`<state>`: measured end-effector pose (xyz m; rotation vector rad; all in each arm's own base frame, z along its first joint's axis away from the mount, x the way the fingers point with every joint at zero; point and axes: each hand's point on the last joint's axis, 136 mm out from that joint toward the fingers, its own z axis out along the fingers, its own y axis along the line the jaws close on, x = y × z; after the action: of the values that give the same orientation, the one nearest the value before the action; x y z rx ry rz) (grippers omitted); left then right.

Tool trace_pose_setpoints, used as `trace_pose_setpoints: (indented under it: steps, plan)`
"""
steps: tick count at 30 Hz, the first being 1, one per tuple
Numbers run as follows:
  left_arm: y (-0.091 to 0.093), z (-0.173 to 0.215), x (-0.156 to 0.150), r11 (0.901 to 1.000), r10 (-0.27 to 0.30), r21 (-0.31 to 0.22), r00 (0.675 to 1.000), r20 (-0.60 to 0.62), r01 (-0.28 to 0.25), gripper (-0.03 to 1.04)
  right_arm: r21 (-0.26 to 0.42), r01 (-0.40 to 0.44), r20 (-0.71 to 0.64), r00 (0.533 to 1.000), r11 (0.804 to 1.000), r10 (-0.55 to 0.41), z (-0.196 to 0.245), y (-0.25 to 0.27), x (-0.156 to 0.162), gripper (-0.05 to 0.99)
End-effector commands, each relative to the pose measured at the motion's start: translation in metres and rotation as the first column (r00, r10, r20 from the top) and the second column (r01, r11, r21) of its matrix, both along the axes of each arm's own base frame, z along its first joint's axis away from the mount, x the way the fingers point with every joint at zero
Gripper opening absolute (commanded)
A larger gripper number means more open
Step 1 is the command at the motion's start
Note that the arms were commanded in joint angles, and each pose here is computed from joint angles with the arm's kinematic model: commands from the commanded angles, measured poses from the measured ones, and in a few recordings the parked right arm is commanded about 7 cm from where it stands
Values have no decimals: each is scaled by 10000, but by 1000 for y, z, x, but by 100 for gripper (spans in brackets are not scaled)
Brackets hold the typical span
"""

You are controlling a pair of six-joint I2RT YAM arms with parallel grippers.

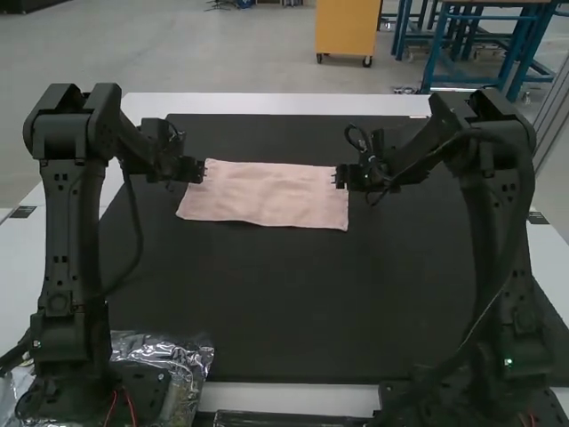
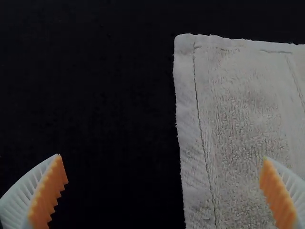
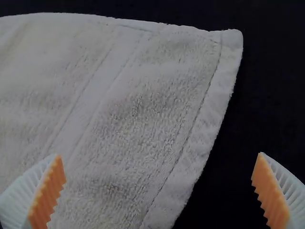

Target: Fold the towel.

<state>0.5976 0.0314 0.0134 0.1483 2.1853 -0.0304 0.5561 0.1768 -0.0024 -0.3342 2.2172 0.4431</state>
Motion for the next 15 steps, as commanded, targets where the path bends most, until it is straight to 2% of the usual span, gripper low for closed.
trace_pose_setpoints:
  steps: [1,15]
  plan:
    - [6,11,12,9998,39,171,9995,319,-45,95,-117,-60,251,9997,9999,63,4,6,7,90]
    - [7,-16,18,9999,13,155,9998,-197,-10,95,-441,156,-36,9999,9989,-158,-27,3,15,90]
